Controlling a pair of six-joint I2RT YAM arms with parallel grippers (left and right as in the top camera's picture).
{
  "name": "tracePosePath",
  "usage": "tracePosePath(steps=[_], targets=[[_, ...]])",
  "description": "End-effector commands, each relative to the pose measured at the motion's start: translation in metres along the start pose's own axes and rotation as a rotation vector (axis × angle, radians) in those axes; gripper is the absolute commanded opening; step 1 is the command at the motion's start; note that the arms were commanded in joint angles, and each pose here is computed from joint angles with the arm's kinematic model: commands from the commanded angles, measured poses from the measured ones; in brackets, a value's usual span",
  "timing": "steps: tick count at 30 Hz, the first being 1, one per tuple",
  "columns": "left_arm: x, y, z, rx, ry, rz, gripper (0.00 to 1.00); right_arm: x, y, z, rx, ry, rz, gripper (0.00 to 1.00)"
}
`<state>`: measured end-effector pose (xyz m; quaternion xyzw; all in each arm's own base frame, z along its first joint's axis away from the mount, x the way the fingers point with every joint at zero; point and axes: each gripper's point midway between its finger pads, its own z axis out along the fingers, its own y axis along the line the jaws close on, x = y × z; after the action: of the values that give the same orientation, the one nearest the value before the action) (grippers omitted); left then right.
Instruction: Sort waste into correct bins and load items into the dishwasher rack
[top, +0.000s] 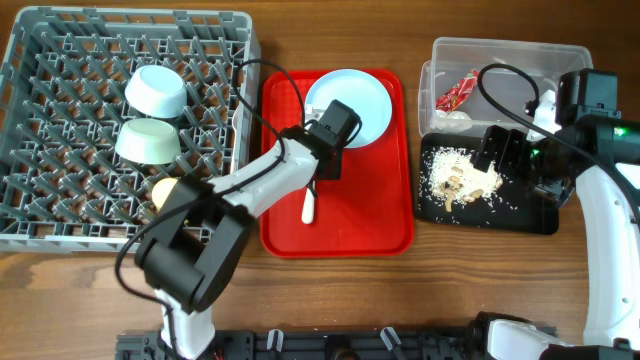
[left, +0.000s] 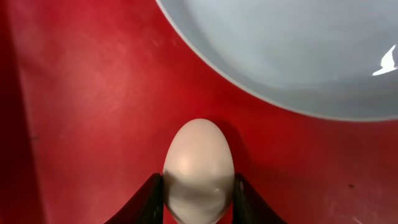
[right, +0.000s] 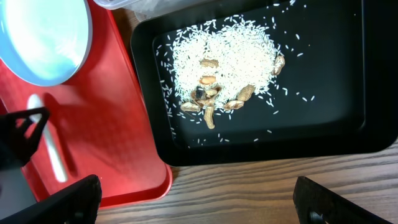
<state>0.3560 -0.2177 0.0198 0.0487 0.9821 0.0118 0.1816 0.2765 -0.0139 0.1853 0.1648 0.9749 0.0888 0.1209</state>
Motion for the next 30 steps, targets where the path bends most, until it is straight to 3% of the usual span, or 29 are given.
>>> tracePosePath(steps=[1, 9, 13, 20, 30], targets=[[-0.019, 0.005, -0.046, 0.03, -0.081, 0.062, 0.3, -0.002, -0.002, -0.008, 0.012, -0.03, -0.018, 1.0], [-0.054, 0.063, -0.115, -0.005, -0.152, -0.057, 0.31, -0.002, -0.002, -0.008, 0.013, -0.03, -0.018, 1.0], [-0.075, 0.122, -0.142, -0.04, -0.208, -0.171, 0.27, -0.002, -0.002, -0.008, 0.013, -0.031, -0.022, 1.0], [-0.074, 0.176, -0.125, -0.105, -0.157, -0.252, 0.22, -0.003, -0.002, -0.008, 0.012, -0.033, -0.022, 1.0], [-0.068, 0.19, -0.08, -0.139, -0.064, -0.277, 0.22, -0.003, -0.002, -0.008, 0.012, -0.033, -0.019, 1.0]])
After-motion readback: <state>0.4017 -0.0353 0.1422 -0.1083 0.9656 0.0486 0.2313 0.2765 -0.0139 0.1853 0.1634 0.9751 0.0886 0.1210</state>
